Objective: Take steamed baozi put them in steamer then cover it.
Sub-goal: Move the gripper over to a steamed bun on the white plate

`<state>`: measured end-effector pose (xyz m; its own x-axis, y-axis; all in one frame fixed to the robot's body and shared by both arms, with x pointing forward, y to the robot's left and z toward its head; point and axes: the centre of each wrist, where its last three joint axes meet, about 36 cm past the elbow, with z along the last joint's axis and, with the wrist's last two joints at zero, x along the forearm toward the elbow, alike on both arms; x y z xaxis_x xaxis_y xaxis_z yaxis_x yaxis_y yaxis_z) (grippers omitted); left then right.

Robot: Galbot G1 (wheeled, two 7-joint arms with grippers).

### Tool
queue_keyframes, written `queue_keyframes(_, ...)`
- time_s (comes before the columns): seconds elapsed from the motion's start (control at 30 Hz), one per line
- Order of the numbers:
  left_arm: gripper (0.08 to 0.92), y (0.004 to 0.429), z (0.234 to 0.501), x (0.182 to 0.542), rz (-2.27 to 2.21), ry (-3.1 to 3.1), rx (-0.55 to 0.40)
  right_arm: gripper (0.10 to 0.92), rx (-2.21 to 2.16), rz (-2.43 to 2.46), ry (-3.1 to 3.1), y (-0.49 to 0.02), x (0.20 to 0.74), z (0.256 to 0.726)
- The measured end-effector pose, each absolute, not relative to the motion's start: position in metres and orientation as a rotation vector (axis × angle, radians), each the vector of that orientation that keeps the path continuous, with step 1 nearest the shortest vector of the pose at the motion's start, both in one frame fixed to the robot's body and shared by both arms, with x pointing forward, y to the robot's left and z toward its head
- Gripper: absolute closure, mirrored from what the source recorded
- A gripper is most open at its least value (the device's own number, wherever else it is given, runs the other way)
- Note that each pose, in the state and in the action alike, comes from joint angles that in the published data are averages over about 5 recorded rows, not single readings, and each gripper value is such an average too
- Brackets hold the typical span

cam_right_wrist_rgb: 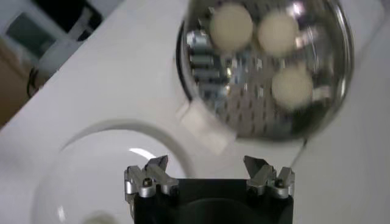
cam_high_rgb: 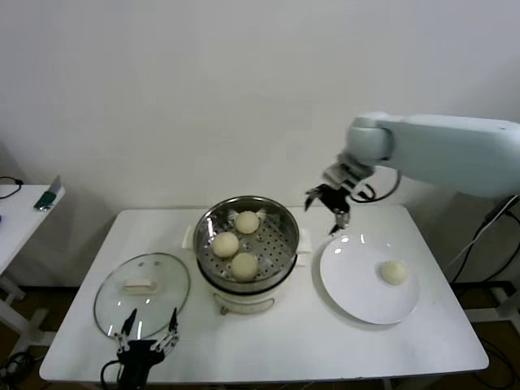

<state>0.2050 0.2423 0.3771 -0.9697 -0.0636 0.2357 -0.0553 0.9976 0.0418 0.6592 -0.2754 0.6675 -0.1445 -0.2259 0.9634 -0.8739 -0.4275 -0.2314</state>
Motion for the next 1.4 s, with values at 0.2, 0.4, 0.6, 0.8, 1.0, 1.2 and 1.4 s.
queue_keyframes(0.2, 0.177, 0.241, 0.378, 0.204, -0.041, -2.899, 0.078, 0.2, 1.408, 1.433, -1.372, -0.356, 0.651, 0.621)
queue_keyframes(0.4, 0.177, 0.241, 0.378, 0.204, -0.04, -2.897, 0.072, 0.2, 1.264, 1.328, -1.403, -0.404, 0.64, 0.571)
queue_keyframes(0.6, 0.177, 0.241, 0.376, 0.203, -0.042, -2.89, 0.068, 0.2, 1.184, 1.265, -1.404, -0.429, 0.629, 0.529)
queue_keyframes(0.8, 0.177, 0.241, 0.375, 0.203, -0.047, -2.887, 0.061, 0.2, 1.139, 1.235, -1.395, -0.443, 0.627, 0.505)
queue_keyframes(1.0, 0.177, 0.242, 0.374, 0.202, -0.053, -2.882, 0.062, 0.201, 1.125, 1.213, -1.379, -0.446, 0.632, 0.487)
queue_keyframes(1.2, 0.177, 0.242, 0.374, 0.202, -0.056, -2.879, 0.065, 0.219, 1.125, 1.203, -1.376, -0.442, 0.64, 0.473)
queue_keyframes(1.4, 0.177, 0.242, 0.374, 0.201, -0.054, -2.878, 0.07, 0.269, 1.127, 1.205, -1.373, -0.435, 0.648, 0.467)
